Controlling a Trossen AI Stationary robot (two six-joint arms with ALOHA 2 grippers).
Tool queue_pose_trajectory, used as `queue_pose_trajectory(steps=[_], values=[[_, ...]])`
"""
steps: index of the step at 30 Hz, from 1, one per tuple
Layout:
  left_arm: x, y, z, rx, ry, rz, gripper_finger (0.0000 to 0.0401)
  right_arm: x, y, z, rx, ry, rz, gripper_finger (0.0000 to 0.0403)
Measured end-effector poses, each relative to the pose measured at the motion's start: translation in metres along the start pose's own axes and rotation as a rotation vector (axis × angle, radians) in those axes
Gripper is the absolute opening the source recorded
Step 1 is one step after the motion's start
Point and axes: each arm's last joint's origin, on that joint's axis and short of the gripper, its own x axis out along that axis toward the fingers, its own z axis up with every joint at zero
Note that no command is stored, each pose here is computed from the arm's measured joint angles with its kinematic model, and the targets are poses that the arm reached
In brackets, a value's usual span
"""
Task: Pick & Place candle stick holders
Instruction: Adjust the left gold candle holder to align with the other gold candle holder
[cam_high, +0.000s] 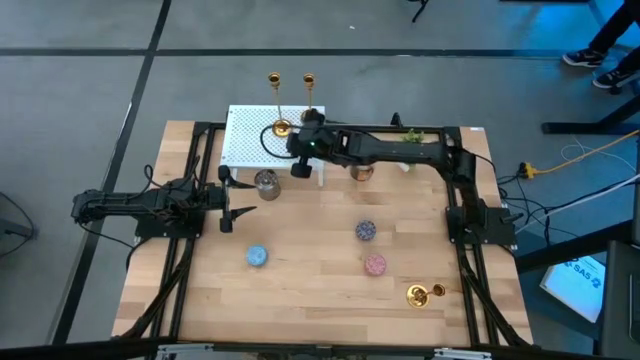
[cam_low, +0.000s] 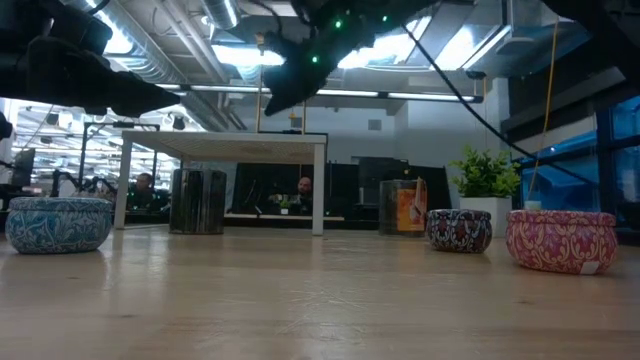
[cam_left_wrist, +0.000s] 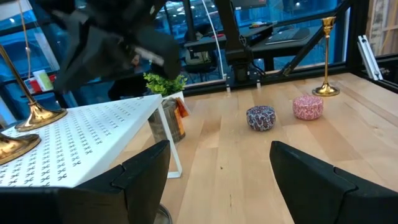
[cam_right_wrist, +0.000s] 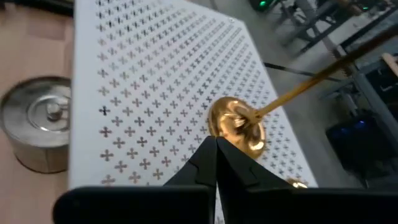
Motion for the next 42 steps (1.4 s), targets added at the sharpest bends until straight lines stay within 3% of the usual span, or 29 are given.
queue_pose_trajectory(steps=[15,22,25,31,35,42], values=[[0.0,0.0,0.0,0.0,0.0,0.0,0.0274,0.016,-0.011,-0.006,-0.067,-0.032,-0.032,0.0003],[0.0,0.0,0.0,0.0,0.0,0.0,0.0274,0.008,-0.016,0.007,-0.066,-0.053,-0.039,0.0003],[0.0,0.0,0.0,0.0,0.0,0.0,0.0274,0.008,-0.012,0.008,-0.005,-0.082,0.05,0.0003],[0.0,0.0,0.0,0.0,0.0,0.0,0.0274,0.006,-0.001,0.008,0.161,-0.133,0.338,0.0003],[0.0,0.0,0.0,0.0,0.0,0.0,0.0274,0.002,0.009,0.011,0.179,-0.164,0.486,0.0003],[0.0,0.0,0.0,0.0,0.0,0.0,0.0274,-0.015,0.021,0.008,0.195,-0.139,0.55,0.0003]])
